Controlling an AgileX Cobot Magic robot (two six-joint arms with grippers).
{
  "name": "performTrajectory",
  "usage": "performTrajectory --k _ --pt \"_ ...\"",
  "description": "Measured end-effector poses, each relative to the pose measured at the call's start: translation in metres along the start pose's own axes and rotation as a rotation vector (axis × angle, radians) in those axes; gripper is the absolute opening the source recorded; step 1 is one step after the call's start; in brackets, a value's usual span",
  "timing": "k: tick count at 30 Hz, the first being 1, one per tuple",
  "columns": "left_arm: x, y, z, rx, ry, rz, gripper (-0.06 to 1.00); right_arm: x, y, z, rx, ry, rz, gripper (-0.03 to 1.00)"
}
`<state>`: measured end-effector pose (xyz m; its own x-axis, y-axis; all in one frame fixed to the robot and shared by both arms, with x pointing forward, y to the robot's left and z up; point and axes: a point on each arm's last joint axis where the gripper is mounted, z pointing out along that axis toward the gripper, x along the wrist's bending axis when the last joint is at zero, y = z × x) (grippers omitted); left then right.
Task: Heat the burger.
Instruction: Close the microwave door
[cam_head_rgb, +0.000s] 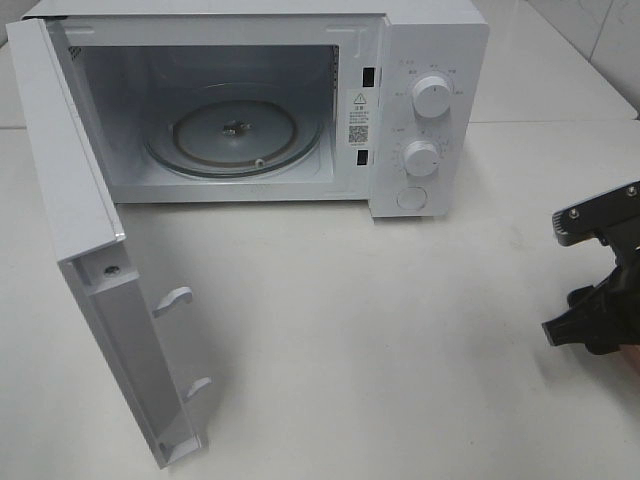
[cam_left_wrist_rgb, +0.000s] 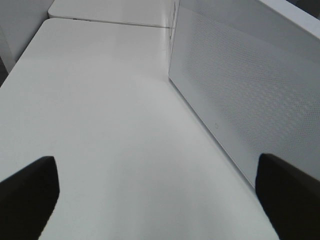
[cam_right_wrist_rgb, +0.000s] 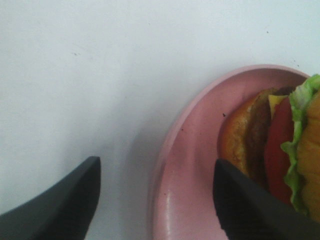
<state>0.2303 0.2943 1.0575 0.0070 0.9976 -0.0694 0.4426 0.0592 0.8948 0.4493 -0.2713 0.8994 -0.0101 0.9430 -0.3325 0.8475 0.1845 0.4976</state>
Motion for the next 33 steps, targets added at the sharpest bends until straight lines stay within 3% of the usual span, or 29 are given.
performTrajectory --k 12,24,28,33 --pt "0.000 0.000 0.000 0.000 0.000 0.000 0.99 -0.007 0.005 -0.042 -0.015 0.129 0.054 0.70" --pt "0.000 0.000 0.000 0.000 0.000 0.000 0.99 -0.017 0.029 -0.101 0.119 0.272 -0.054 0.70" --pt "0.000 0.000 0.000 0.001 0.000 0.000 0.99 -0.023 0.032 -0.129 0.080 0.348 -0.071 0.73" --pt "0.000 0.000 0.000 0.001 0.000 0.000 0.99 -0.034 0.022 -0.156 0.000 0.375 -0.067 0.78"
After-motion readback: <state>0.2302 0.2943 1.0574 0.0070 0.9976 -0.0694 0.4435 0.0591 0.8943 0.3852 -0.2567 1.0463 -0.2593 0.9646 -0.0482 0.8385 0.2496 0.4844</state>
